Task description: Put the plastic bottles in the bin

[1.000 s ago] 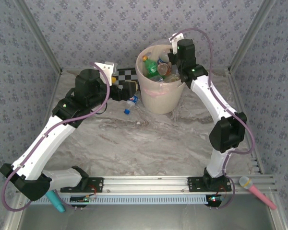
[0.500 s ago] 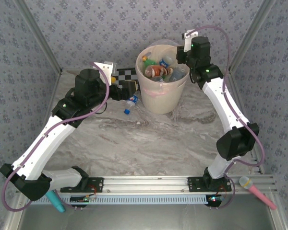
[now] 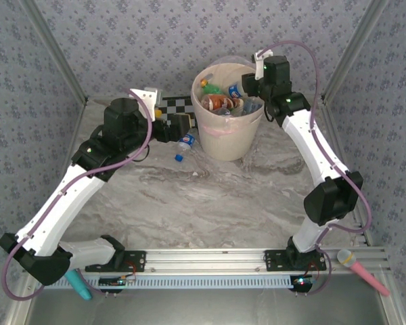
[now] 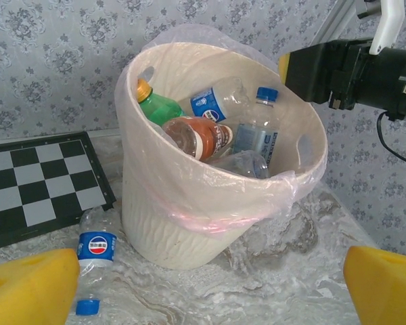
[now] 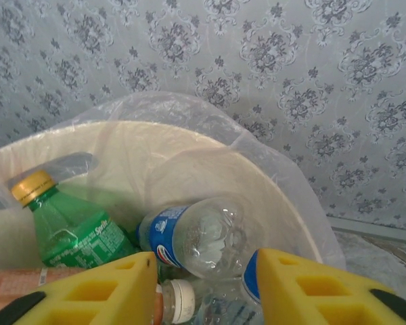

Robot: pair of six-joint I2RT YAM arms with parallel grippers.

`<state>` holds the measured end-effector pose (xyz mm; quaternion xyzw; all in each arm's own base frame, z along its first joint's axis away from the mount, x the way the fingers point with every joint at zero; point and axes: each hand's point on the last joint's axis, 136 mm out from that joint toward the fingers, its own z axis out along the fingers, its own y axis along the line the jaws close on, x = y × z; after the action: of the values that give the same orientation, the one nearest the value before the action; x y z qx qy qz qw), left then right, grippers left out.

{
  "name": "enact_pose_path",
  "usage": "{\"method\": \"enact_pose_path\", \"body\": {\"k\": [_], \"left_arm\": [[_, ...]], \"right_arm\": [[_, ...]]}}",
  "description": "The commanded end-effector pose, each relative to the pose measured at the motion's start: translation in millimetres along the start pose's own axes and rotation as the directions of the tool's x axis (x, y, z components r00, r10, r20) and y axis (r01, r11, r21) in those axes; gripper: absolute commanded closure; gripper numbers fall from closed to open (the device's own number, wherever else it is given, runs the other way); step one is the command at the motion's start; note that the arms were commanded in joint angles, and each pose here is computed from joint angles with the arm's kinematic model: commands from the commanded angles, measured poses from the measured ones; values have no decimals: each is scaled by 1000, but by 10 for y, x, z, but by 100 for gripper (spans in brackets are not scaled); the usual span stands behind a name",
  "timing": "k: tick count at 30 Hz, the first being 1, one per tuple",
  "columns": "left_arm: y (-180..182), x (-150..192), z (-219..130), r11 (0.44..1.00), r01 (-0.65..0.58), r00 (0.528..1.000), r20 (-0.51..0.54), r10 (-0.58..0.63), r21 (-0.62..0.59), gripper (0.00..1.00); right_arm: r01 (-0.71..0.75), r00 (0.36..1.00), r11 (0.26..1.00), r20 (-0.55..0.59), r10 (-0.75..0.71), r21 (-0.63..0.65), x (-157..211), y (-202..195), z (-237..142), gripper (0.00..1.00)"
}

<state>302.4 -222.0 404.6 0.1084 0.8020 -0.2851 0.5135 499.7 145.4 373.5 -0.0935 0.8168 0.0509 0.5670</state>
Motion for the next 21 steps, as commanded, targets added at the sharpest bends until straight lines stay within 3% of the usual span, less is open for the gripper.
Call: {"method": "enact_pose_path", "body": {"k": [1, 2, 6, 8, 10, 12, 21], "left_arm": [[49, -15, -16, 1000, 18, 1000, 8, -18, -8, 0], [85, 6, 9, 999, 27, 1000, 1, -27, -17, 0], [357, 197, 169, 992, 85, 994, -63, -91, -91, 0], [507, 345, 273, 985, 116, 986, -102, -129, -128, 0], [633, 496, 373, 979, 130, 978, -139, -152, -157, 0], [776, 677, 494, 972, 140, 968, -180, -175, -190, 0], [1272, 1386, 1009, 950, 151, 908, -341, -242, -273, 8]], "right_arm": [[-19, 1000, 999, 21, 19, -28, -162, 53, -132, 49], [-24, 999, 999, 23, 25, -32, -173, 73, -156, 40], [-39, 998, 997, 42, 42, -63, -251, 134, -312, 37], [-49, 998, 996, 45, 52, -70, -273, 152, -377, 23], [-59, 997, 995, 51, 63, -82, -306, 170, -457, 17], [-68, 996, 994, 57, 73, -90, -328, 186, -536, 0], [-101, 990, 992, 87, 107, -73, -377, 96, -959, 0]]}}
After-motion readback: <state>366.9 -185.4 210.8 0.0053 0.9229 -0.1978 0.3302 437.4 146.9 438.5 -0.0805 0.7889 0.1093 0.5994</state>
